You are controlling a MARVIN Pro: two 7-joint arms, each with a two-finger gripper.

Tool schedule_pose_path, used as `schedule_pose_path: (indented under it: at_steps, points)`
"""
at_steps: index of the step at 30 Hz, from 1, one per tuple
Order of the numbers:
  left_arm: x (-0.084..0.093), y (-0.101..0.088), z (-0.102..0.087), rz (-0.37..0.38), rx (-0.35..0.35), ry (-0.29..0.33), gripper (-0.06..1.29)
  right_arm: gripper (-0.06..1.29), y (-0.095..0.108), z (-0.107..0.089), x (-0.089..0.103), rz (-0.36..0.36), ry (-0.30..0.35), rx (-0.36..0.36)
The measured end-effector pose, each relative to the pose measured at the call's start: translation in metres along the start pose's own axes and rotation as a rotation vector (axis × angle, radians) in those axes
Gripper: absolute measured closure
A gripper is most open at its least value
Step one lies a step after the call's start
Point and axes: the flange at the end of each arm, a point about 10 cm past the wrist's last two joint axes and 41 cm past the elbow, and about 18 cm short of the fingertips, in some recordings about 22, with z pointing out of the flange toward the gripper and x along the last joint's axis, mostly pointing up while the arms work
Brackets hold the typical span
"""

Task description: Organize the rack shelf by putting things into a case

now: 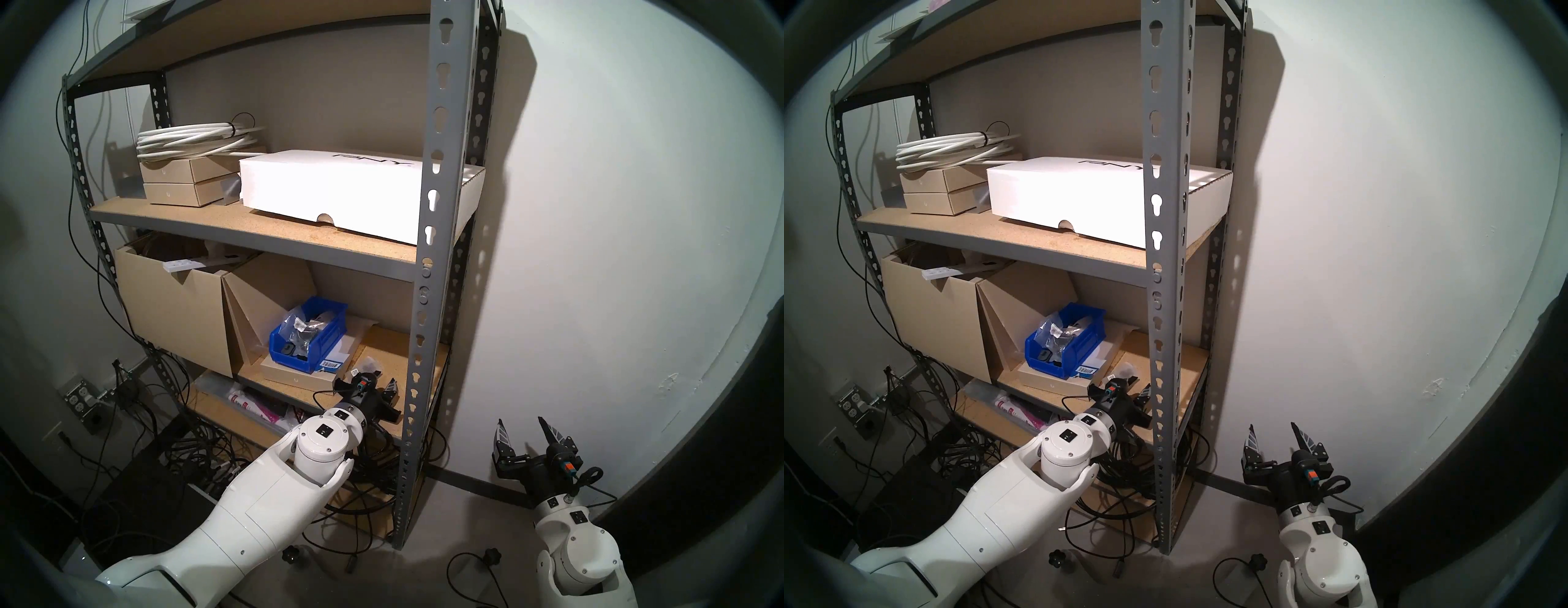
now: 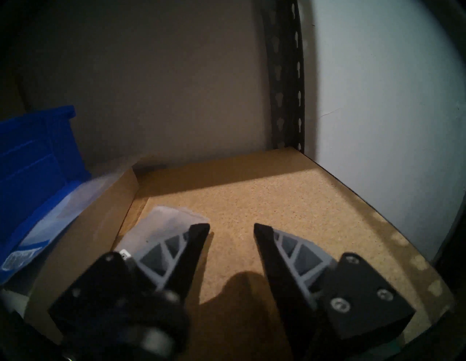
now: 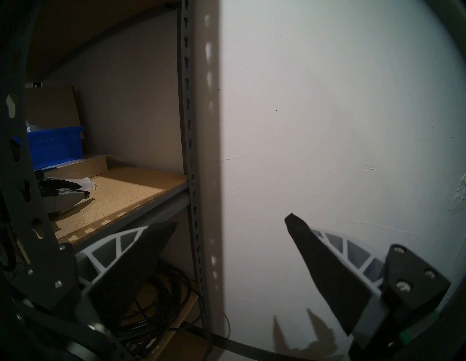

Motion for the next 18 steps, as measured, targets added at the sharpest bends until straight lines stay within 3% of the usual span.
schedule_pose_path:
  at_steps: [3,10,12,16,18]
  points:
    - [0.000,0.000,-0.002,0.006,0.000,0.000,0.61,-0.02,0.000,0.000,0.000,0.000,0.000,0.000]
    - [-0.003,0.000,-0.012,0.012,0.032,0.001,0.61,-0.02,0.000,0.000,0.000,0.000,0.000,0.000]
    - [-0.001,0.000,-0.017,0.014,0.052,0.012,0.38,-0.02,0.000,0.000,0.000,0.000,0.000,0.000]
    - [0.003,-0.001,-0.022,0.011,0.092,0.026,0.26,-0.02,0.000,0.000,0.000,0.000,0.000,0.000]
    - [0.005,-0.002,-0.024,-0.001,0.133,0.037,0.04,-0.02,0.000,0.000,0.000,0.000,0.000,0.000]
